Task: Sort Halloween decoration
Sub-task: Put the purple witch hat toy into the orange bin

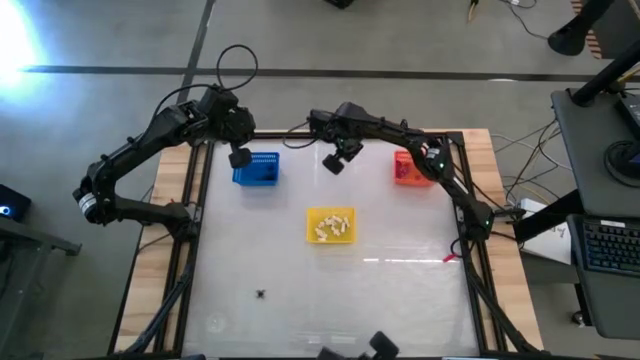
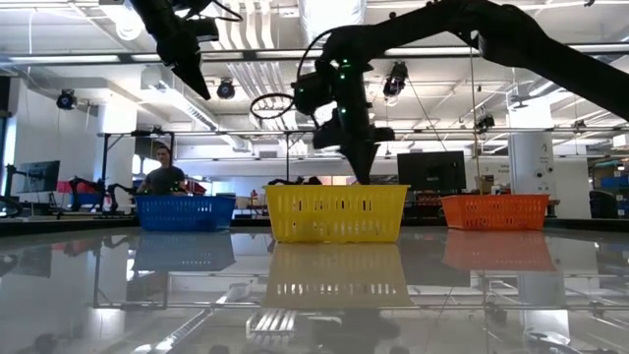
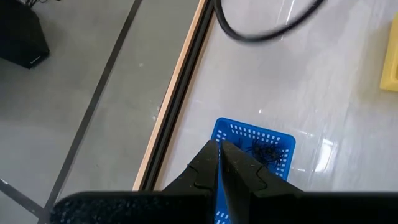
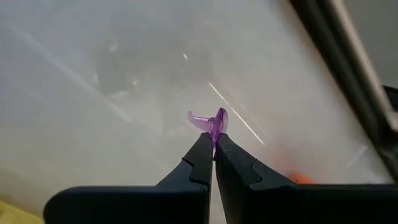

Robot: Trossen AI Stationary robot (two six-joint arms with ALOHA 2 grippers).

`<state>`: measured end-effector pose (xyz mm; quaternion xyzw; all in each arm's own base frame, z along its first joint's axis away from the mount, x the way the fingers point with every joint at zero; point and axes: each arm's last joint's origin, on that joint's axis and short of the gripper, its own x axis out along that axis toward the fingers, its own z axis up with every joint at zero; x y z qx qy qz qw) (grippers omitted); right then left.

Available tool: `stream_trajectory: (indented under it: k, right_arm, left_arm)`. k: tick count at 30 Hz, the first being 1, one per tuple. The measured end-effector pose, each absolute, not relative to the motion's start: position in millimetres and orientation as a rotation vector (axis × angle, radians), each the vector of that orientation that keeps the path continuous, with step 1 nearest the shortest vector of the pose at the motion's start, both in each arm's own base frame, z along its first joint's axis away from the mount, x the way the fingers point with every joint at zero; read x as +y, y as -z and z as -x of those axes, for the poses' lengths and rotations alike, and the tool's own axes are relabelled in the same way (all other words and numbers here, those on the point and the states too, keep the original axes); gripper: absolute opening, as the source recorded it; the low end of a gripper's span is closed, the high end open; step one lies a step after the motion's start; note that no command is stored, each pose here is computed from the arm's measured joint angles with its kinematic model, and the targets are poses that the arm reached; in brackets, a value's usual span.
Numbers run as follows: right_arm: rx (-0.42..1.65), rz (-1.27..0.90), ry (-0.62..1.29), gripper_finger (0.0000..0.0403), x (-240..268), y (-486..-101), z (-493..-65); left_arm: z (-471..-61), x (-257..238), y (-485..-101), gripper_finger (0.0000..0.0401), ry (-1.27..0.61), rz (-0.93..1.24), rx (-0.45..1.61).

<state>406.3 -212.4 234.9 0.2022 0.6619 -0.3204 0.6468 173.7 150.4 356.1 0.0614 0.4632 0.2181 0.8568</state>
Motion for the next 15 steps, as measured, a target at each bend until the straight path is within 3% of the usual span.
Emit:
stream_trajectory:
  k: [15]
  right_arm:
    - [1.481,-0.479,0.822,0.0008,-232.9,-300.0,-325.8]
  left_arm:
    - [-172.3,149.3,-354.8,0.0000,-0.454,-0.117,0.993]
